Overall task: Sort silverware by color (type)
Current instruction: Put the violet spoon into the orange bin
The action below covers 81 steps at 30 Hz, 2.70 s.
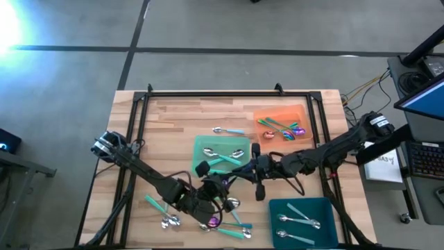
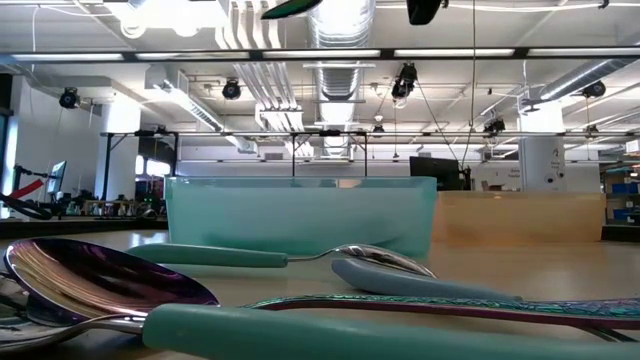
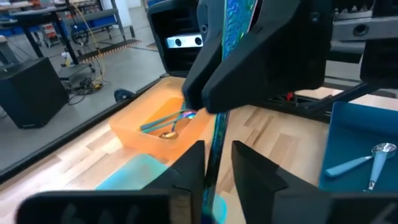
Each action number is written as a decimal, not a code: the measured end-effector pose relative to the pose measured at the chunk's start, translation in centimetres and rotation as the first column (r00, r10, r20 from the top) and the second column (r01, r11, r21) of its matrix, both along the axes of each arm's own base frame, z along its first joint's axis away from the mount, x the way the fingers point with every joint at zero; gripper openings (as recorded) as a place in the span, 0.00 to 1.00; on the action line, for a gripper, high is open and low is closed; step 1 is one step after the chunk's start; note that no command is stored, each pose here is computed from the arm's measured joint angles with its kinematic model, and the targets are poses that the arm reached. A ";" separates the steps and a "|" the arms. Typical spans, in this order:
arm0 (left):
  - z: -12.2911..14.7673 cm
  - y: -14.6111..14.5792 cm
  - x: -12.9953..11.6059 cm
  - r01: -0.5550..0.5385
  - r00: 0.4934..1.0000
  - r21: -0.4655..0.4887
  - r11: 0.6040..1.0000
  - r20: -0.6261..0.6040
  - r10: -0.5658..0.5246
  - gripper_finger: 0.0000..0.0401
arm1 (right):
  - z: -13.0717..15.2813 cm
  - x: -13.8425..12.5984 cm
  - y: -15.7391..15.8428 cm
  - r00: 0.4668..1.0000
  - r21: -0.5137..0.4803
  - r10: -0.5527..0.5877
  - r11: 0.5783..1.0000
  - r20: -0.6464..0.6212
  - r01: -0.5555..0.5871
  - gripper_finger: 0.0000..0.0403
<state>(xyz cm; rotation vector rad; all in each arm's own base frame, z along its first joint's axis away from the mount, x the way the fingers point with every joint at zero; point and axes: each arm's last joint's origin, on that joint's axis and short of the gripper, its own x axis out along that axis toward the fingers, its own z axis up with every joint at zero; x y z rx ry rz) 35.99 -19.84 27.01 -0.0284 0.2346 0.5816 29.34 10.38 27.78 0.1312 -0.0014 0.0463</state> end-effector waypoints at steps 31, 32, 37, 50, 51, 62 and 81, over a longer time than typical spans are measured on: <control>3.2 0.2 -0.6 0.086 0.972 0.127 0.988 -0.230 -0.055 0.36 | 3.1 -5.5 -11.6 0.237 -0.610 -0.752 0.644 -0.615 0.462 0.02; 3.3 0.3 -0.7 0.083 0.970 0.127 0.988 -0.236 -0.051 0.36 | 2.6 -5.6 -12.3 0.207 -0.622 -0.758 0.633 -0.618 0.461 0.02; 3.4 0.8 -1.5 0.041 0.967 0.126 0.991 -0.253 -0.007 0.35 | 0.1 -6.0 -15.4 0.050 -0.669 -0.765 0.591 -0.642 0.451 0.02; 3.2 1.3 -2.1 0.018 0.960 0.120 0.993 -0.281 0.017 0.35 | -4.4 -6.7 -17.2 -0.017 -0.572 -0.621 0.709 -0.783 0.412 0.02; 3.2 1.3 -2.1 0.017 0.959 0.119 0.993 -0.282 0.017 0.35 | -4.4 -6.6 -17.2 -0.012 -0.560 -0.610 0.718 -0.792 0.412 0.02; 2.9 1.9 -3.2 -0.038 0.947 0.091 0.995 -0.315 0.065 0.35 | -4.6 -6.5 -17.8 0.046 -0.423 -0.476 0.818 -0.878 0.389 0.13; 2.2 2.1 -3.8 -0.070 0.932 -0.063 0.996 -0.361 0.043 0.35 | -4.6 -6.3 -17.9 0.075 -0.384 -0.456 0.817 -0.887 0.431 0.26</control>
